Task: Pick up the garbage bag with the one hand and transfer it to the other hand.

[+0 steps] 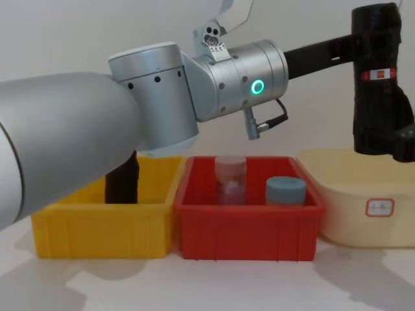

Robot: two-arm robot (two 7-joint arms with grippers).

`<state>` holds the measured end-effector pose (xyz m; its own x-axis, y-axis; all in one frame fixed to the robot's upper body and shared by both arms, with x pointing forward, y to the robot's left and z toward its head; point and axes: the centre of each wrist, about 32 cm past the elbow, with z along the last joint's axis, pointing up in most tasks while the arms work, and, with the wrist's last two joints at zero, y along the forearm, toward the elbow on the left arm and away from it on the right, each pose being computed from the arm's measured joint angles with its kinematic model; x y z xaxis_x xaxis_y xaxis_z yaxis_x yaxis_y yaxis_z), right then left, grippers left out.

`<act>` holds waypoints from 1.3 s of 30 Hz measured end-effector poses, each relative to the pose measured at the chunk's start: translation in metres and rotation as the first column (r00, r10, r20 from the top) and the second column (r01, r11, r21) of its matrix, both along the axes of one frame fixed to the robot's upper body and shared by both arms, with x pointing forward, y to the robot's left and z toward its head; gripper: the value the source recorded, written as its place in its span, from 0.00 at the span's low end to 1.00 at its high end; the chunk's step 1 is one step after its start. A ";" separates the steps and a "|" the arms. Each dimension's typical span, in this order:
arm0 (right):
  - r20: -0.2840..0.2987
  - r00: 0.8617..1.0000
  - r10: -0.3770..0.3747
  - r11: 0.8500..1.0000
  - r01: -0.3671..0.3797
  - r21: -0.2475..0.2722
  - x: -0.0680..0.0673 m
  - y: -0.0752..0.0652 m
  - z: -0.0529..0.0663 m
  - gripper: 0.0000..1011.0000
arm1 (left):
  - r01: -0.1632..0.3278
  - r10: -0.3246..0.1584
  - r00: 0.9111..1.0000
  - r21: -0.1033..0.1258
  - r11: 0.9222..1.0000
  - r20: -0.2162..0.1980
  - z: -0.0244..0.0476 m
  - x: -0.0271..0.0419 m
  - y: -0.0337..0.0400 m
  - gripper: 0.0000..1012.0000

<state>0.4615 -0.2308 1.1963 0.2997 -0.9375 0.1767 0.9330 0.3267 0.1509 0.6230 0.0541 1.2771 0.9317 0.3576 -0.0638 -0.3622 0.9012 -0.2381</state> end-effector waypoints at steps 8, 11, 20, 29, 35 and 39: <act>0.007 1.000 -0.009 1.000 0.009 -0.013 0.011 0.002 -0.001 0.99 | 0.002 -0.002 1.000 0.000 1.000 -0.002 0.0000 -0.0004 -0.0007 0.44; 0.007 1.000 -0.013 1.000 0.013 -0.015 0.014 0.003 -0.001 0.99 | 0.002 -0.002 1.000 0.000 1.000 -0.002 0.0000 -0.0004 -0.0007 0.44; 0.003 1.000 -0.025 1.000 0.025 -0.019 0.028 0.005 -0.002 0.99 | 0.003 -0.003 1.000 0.000 1.000 -0.003 0.0000 -0.0004 -0.0007 0.44; -0.002 0.999 -0.038 0.999 0.038 -0.020 0.040 0.010 0.000 0.98 | 0.003 -0.003 1.000 0.001 1.000 -0.004 0.0000 -0.0004 -0.0007 0.44; -0.007 0.999 -0.052 0.998 0.052 -0.019 0.045 0.012 0.003 0.85 | 0.003 -0.003 1.000 0.001 1.000 -0.004 0.0000 -0.0004 -0.0007 0.44; -0.010 0.998 -0.064 0.998 0.064 -0.020 0.047 0.014 0.004 0.76 | 0.003 -0.003 1.000 0.001 1.000 -0.004 0.0000 -0.0004 -0.0007 0.44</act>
<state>0.5087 -0.2171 1.2002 0.2412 -0.9513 0.1919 0.9537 0.2690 0.1347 0.6226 0.0534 1.2771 0.9324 0.3551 -0.0670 -0.3606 0.9023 -0.2360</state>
